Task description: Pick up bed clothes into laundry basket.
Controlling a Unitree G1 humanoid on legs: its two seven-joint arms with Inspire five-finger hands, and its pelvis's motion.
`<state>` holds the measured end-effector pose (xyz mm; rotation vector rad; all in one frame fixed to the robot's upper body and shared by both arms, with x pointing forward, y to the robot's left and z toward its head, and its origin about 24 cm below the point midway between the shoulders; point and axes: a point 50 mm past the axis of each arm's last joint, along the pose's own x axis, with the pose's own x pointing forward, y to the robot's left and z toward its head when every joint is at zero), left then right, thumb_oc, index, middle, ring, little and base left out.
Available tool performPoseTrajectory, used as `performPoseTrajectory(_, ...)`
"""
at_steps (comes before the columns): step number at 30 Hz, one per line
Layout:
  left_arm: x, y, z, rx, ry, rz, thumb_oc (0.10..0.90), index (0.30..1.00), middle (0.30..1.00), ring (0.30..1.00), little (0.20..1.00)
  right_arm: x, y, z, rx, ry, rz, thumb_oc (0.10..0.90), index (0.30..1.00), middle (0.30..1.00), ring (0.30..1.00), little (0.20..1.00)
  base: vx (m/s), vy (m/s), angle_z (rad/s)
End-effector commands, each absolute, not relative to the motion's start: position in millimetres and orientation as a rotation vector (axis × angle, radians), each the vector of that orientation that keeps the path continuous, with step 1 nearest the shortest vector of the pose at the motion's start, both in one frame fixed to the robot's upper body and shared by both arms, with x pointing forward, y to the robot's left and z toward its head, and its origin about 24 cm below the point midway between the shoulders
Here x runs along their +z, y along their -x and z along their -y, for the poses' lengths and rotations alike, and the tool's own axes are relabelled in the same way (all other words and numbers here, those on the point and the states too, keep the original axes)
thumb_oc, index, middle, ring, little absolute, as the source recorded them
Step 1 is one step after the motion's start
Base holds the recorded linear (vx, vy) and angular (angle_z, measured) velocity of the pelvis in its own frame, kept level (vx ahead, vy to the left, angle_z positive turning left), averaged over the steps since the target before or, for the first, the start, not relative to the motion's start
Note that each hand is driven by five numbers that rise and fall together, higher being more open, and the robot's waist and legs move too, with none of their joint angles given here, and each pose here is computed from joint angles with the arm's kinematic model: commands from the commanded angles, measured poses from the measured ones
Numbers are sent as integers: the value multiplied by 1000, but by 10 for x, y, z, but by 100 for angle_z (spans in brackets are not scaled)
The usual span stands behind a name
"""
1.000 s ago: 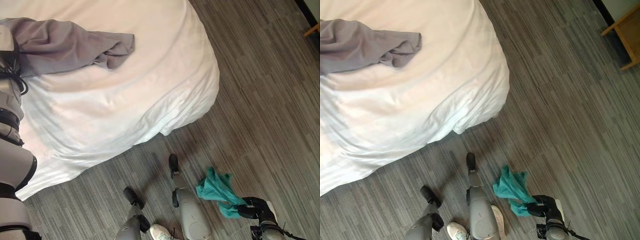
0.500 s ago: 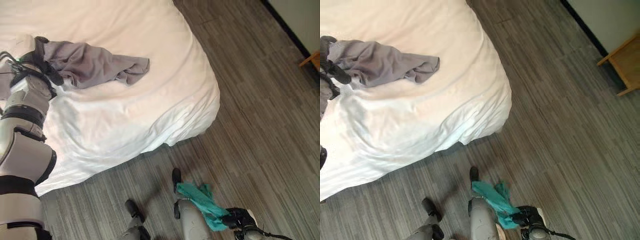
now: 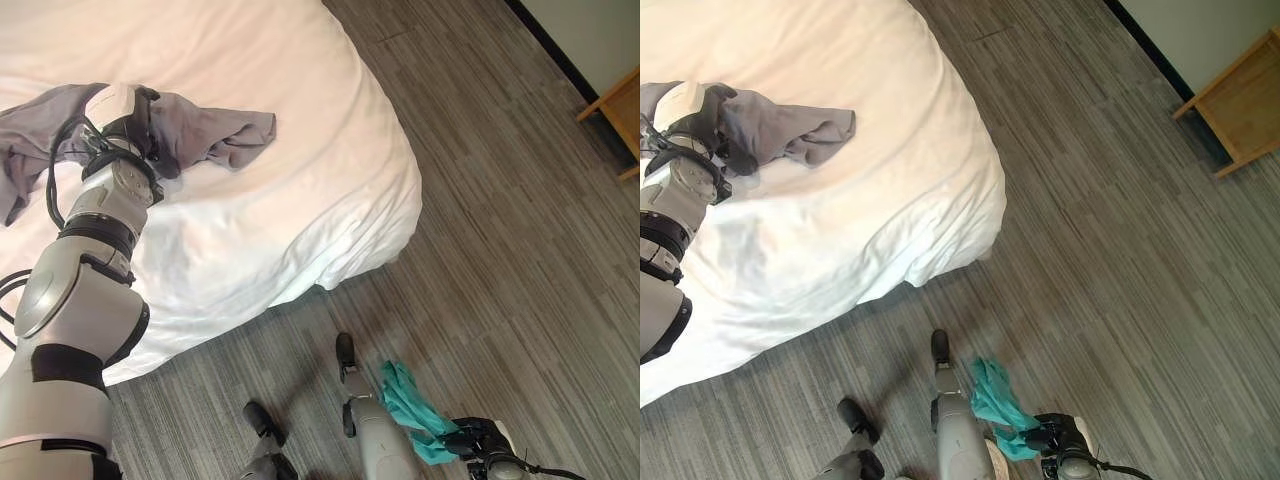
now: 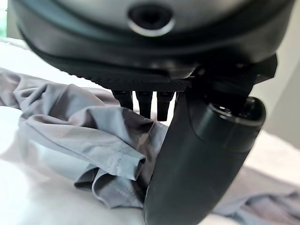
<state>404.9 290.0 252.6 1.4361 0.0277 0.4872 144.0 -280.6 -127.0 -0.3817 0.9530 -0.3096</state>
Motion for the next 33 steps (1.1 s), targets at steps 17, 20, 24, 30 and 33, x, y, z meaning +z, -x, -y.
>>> performPoseTrajectory(17, 3747, -3636, -3238, 918, -1633, 218, 400, 300, 300, 300, 300, -1167, -1398, 2990, -339, 404, -889, 400, 300, 300, 300, 300, 9, -15, -1)
performPoseTrajectory(20, 3678, -3688, -3173, 888, -1608, 241, 400, 300, 300, 300, 300, -1221, -1285, 2974, -326, 405, -933, 400, 300, 300, 300, 300, 62, 5, 17)
performPoseTrajectory(24, 3609, -3778, -3008, 826, -1544, 301, 400, 300, 300, 300, 300, -1247, -1206, 3025, -340, 402, -988, 400, 300, 300, 300, 300, 41, 10, 13)
performPoseTrajectory(30, 3643, -3865, -2516, 691, -1277, 553, 400, 300, 300, 300, 300, -1201, -1228, 3144, -404, 405, -1004, 400, 300, 300, 300, 300, 1, 25, 5)
performPoseTrajectory(33, 3613, -3835, -2152, 550, -893, 719, 400, 300, 300, 300, 300, -1042, -1465, 3262, -482, 401, -927, 400, 300, 300, 300, 300, -38, 39, 3)
